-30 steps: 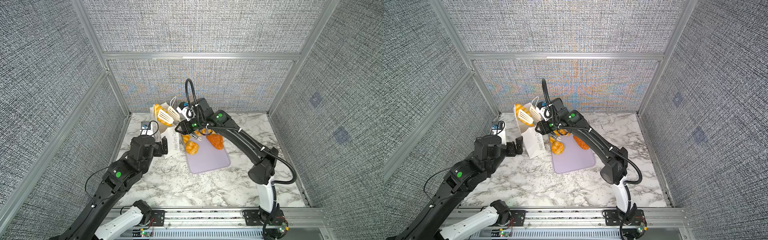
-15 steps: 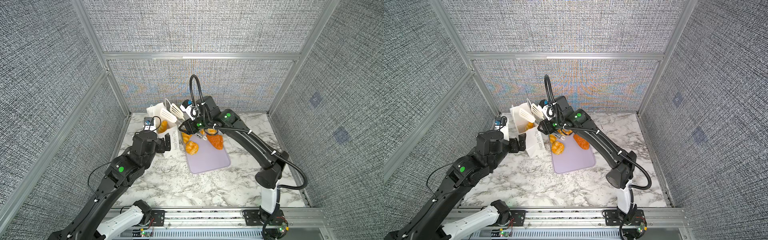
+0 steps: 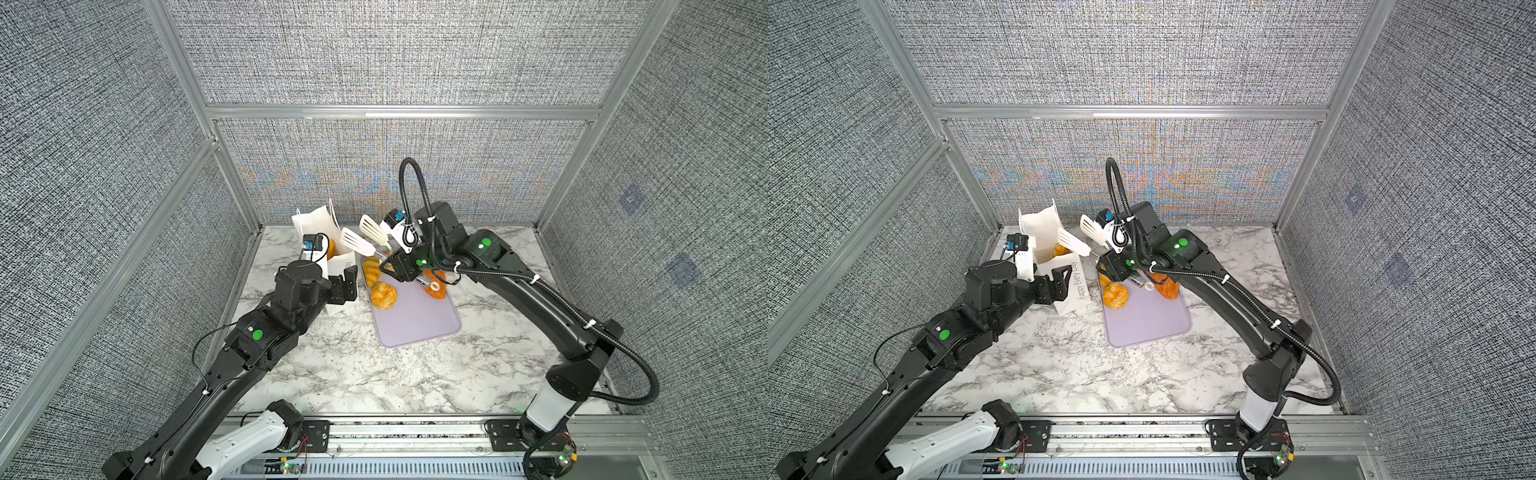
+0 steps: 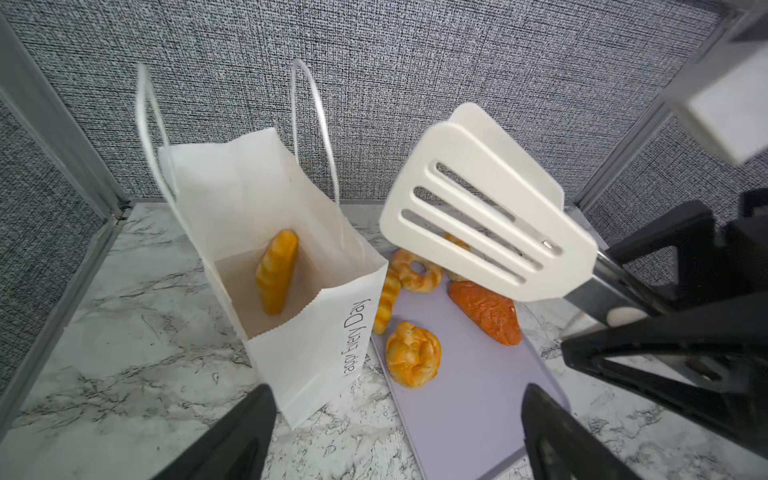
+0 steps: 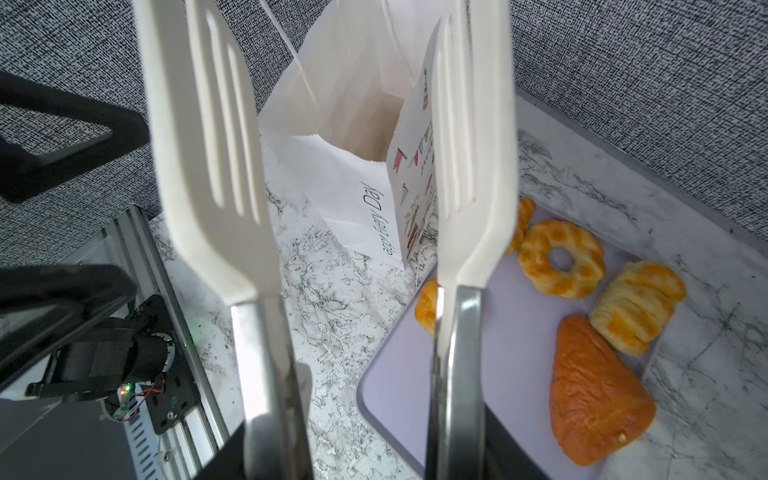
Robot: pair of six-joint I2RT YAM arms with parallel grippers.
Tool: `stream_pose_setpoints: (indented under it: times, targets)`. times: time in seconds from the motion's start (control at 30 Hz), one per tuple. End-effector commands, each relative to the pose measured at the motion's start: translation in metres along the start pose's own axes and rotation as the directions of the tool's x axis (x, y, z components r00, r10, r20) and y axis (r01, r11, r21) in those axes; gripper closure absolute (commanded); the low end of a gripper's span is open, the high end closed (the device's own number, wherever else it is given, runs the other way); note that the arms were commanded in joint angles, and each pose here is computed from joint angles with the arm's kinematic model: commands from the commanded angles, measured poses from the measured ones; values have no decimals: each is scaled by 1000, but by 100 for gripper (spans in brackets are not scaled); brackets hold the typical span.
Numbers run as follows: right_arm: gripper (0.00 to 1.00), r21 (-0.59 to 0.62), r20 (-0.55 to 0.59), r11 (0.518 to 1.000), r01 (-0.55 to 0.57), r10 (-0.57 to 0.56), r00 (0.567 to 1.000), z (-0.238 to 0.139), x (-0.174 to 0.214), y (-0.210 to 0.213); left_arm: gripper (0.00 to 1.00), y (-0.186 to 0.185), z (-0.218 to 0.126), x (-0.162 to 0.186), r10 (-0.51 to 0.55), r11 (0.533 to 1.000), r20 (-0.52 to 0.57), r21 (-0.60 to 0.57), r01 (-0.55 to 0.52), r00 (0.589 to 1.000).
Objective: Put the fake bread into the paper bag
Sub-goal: 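Move the open tongs back over the tray with the right gripper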
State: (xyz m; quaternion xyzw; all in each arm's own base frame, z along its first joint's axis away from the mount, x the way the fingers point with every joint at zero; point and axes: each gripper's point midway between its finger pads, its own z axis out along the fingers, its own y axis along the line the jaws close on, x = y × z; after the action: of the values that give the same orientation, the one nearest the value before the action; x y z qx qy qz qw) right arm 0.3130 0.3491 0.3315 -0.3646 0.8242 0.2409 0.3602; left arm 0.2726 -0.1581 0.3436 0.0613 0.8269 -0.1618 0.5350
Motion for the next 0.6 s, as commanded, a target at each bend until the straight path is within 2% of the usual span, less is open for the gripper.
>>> stream_pose_setpoints:
  times: [0.0, 0.33, 0.57]
  targets:
    - [43, 46, 56, 999, 24, -27, 998, -8, -7, -9, 7, -10, 3, -11, -18, 1000, 54, 26, 17, 998]
    - [43, 143, 43, 990, -1, -5, 999, -29, 17, -39, 6, -32, 11, -5, 21, 999, 57, 38, -23, 998]
    - [43, 218, -8, 974, -60, 64, 998, -37, 51, -72, 6, -46, 14, 8, 10, 997, 57, 71, -14, 998]
